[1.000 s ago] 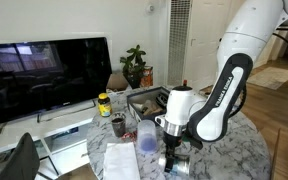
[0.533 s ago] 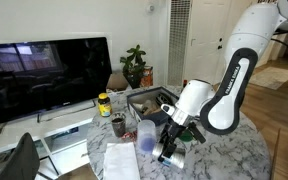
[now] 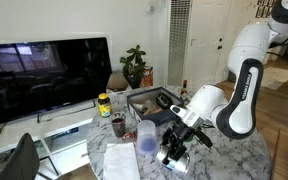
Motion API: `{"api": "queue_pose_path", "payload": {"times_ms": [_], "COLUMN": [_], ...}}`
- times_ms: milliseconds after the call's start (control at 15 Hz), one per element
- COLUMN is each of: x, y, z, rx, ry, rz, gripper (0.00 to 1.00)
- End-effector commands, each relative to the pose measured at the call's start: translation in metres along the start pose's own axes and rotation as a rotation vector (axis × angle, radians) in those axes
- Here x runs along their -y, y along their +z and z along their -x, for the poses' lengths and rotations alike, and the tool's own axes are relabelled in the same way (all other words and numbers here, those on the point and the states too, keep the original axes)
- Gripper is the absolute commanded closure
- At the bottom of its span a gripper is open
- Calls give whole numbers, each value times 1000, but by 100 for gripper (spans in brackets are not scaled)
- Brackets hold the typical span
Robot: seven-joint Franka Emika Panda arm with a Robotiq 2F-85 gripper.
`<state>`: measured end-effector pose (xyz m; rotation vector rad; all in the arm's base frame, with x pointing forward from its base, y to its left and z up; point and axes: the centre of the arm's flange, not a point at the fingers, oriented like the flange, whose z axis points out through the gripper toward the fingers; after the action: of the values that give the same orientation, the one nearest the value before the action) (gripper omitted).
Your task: Put the silver and the plastic cups upside down on the table
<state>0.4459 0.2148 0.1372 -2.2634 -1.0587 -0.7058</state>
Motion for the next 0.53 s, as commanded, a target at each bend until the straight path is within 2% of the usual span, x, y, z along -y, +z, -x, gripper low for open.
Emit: {"api": "queue_pose_path", "payload": {"times_ms": [0, 67, 267, 467], "x": [1, 0, -3, -5], "y": [0, 6, 24, 33], "z": [-2, -1, 7, 15], "rx": [-1, -11, -80, -161], "ry": [-3, -27, -129, -212], "rz": [1, -4, -46, -39], "gripper": [17, 42, 42, 42]}}
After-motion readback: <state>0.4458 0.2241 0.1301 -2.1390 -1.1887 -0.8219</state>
